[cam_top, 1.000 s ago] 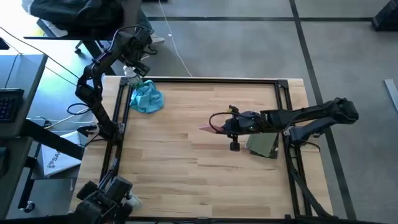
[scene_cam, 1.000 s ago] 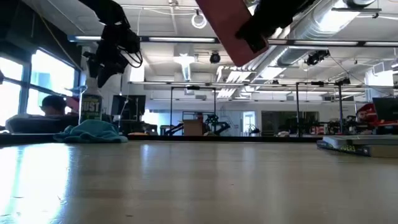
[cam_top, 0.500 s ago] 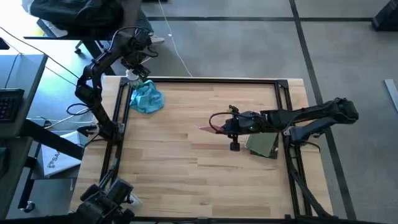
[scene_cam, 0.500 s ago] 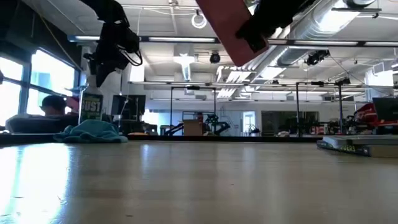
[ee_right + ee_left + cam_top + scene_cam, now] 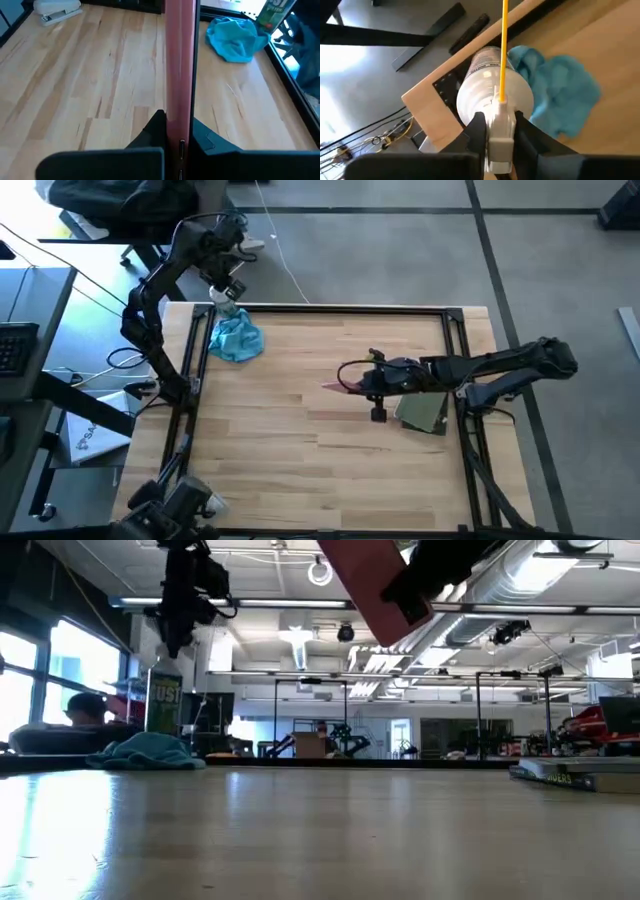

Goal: Apply microfiber cloth
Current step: Spray the back and front of the pink cellphone using the blue spray bottle

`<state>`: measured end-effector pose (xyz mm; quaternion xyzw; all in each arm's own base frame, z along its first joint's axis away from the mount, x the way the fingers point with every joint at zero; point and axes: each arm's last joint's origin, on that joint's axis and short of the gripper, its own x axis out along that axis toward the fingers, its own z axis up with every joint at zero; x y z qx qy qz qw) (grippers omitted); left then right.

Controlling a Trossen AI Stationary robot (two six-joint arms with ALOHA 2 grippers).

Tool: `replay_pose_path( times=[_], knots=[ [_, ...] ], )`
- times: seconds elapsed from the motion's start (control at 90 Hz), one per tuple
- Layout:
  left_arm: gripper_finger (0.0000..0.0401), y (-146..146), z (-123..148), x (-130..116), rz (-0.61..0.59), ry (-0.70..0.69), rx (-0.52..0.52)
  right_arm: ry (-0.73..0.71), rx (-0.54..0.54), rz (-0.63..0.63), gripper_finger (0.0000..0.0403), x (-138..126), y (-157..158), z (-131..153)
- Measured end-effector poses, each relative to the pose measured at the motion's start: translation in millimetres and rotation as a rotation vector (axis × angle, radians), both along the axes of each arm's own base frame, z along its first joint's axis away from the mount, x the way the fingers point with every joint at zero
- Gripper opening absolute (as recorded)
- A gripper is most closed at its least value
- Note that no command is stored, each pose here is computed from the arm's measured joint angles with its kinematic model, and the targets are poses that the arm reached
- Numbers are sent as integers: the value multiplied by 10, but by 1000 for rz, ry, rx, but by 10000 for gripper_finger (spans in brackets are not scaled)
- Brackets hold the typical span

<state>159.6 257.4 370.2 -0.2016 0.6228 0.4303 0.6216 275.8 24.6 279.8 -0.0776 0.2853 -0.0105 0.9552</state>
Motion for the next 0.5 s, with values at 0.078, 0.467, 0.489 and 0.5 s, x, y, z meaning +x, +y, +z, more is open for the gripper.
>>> replay_pose_path(
  times=[0.078, 0.467, 0.489, 0.5],
  knots=[
    [36, -130, 124, 69, -23, -60, 28, 0, -8, 5, 1, -25, -3, 20],
    [44, -1033, 431, 516, -19, -343, 15, -11, -70, -117, 1, -252, -85, 182],
    [45, -1092, 433, 553, -28, -348, 12, -11, -65, -122, 1, -257, -90, 184],
    [45, -1122, 434, 573, -33, -351, 10, -9, -61, -126, 1, -258, -94, 183]
  ],
)
